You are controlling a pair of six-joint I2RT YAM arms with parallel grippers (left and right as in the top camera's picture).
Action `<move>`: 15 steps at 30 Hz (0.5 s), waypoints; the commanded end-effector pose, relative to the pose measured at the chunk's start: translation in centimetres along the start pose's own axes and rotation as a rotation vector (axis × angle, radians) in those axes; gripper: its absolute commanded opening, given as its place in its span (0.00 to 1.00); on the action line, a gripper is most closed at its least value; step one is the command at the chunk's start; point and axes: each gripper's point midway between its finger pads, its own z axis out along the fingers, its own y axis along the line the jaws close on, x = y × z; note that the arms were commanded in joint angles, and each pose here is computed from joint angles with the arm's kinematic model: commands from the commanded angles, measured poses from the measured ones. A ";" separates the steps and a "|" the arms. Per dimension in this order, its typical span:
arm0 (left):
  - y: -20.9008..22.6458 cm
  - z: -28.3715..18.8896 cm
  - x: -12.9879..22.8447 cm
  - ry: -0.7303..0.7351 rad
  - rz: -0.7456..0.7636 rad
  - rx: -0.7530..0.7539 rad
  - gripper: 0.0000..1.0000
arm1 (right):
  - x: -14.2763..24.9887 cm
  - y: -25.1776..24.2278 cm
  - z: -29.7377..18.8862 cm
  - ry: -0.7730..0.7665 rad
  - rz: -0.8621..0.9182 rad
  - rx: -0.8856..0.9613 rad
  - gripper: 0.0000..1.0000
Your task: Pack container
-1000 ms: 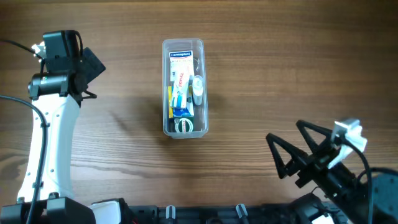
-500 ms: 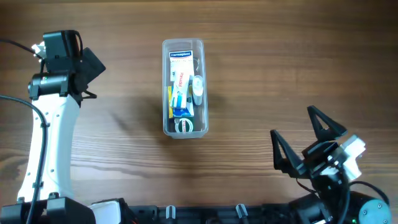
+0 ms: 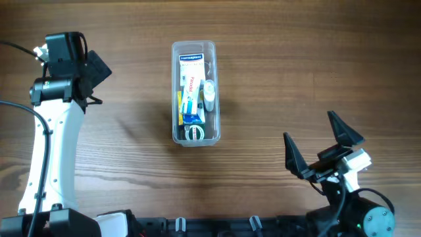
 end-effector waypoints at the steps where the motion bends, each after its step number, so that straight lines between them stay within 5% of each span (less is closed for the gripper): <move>1: 0.1 -0.5 -0.8 -0.024 -0.012 0.000 1.00 | 1.0 0.0 -0.4 -0.004 -0.030 -0.001 1.00; 15: 0.1 -0.5 -0.8 -0.024 -0.012 0.000 1.00 | 8.6 -1.2 -0.6 0.105 -0.073 0.043 1.00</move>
